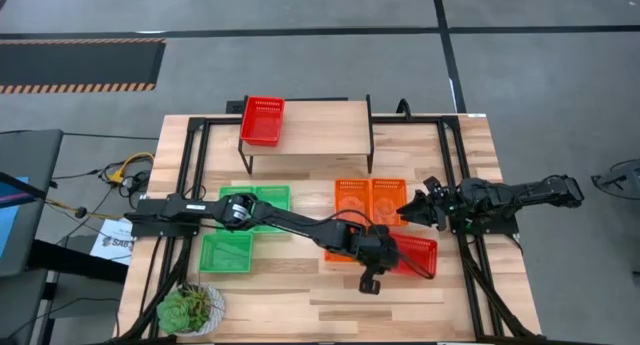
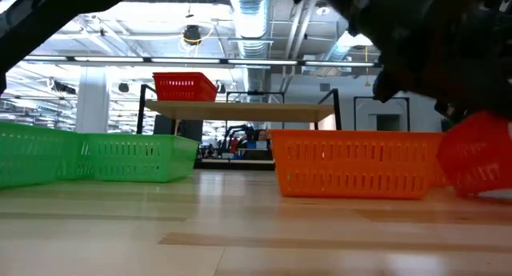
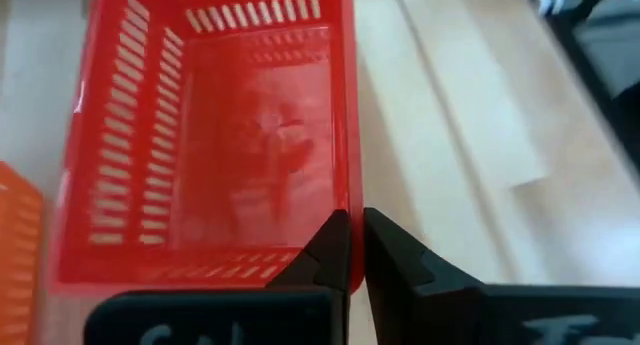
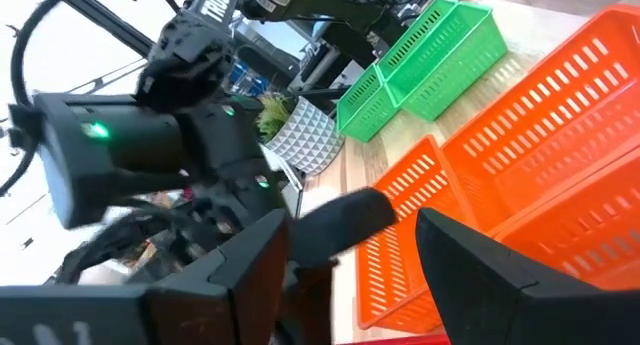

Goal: Stack baskets on shelf by color
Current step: Stack the red bin on top of the red bin on the shelf

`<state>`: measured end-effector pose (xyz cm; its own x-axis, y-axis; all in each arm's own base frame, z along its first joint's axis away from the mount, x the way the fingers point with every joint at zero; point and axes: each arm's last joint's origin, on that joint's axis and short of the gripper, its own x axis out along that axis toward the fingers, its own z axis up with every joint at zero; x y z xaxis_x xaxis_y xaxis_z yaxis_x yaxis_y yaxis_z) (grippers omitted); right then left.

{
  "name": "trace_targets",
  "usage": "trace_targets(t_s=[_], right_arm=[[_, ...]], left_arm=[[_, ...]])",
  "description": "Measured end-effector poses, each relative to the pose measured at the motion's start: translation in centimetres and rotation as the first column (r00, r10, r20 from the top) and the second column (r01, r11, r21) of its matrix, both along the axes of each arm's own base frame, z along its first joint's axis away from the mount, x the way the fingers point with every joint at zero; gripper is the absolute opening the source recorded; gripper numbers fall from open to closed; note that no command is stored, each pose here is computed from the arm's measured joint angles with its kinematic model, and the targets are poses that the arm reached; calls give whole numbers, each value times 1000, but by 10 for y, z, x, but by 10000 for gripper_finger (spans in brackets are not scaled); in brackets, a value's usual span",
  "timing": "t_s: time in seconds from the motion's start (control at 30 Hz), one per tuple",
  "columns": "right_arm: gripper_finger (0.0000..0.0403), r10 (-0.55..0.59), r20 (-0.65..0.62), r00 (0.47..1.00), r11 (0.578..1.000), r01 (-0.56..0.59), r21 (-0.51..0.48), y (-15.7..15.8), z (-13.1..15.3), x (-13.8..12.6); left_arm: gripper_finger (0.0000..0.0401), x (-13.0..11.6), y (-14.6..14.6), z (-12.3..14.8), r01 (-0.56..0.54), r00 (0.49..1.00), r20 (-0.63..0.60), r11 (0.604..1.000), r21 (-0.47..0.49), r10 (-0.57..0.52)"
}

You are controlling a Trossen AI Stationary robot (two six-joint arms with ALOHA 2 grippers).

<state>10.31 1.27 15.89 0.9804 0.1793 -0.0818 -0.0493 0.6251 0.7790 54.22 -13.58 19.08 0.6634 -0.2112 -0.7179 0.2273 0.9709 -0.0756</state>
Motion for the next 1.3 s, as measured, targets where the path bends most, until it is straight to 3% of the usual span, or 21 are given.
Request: trace_targets(t_s=[0.3,0.53,0.67,0.8,0.93,1.03,1.3], right_arm=[[244,1,0,1000,1000,-1,2,0,0,0],[244,1,0,1000,1000,-1,2,0,0,0],[244,1,0,1000,1000,-1,0,0,0,0],[244,-3,0,1000,1000,3,-1,0,0,0],[244,-4,2,1000,1000,4,-8,0,0,0],[244,-9,1,1000,1000,9,-8,-1,0,0],[244,-56,2,998,998,56,-9,-5,0,1]], left_arm=[[0,-15,-4,52,-72,997,22,988,-139,76],[0,-46,-16,106,-96,995,-46,945,-314,86],[0,-71,-17,137,-187,980,-140,902,-389,143],[0,-99,-14,167,-335,940,-188,865,-373,283],[0,-131,-4,200,-475,880,-163,819,-321,447],[0,-155,9,224,-582,809,-102,763,-281,580],[0,-214,61,264,-825,549,47,550,-132,835]])
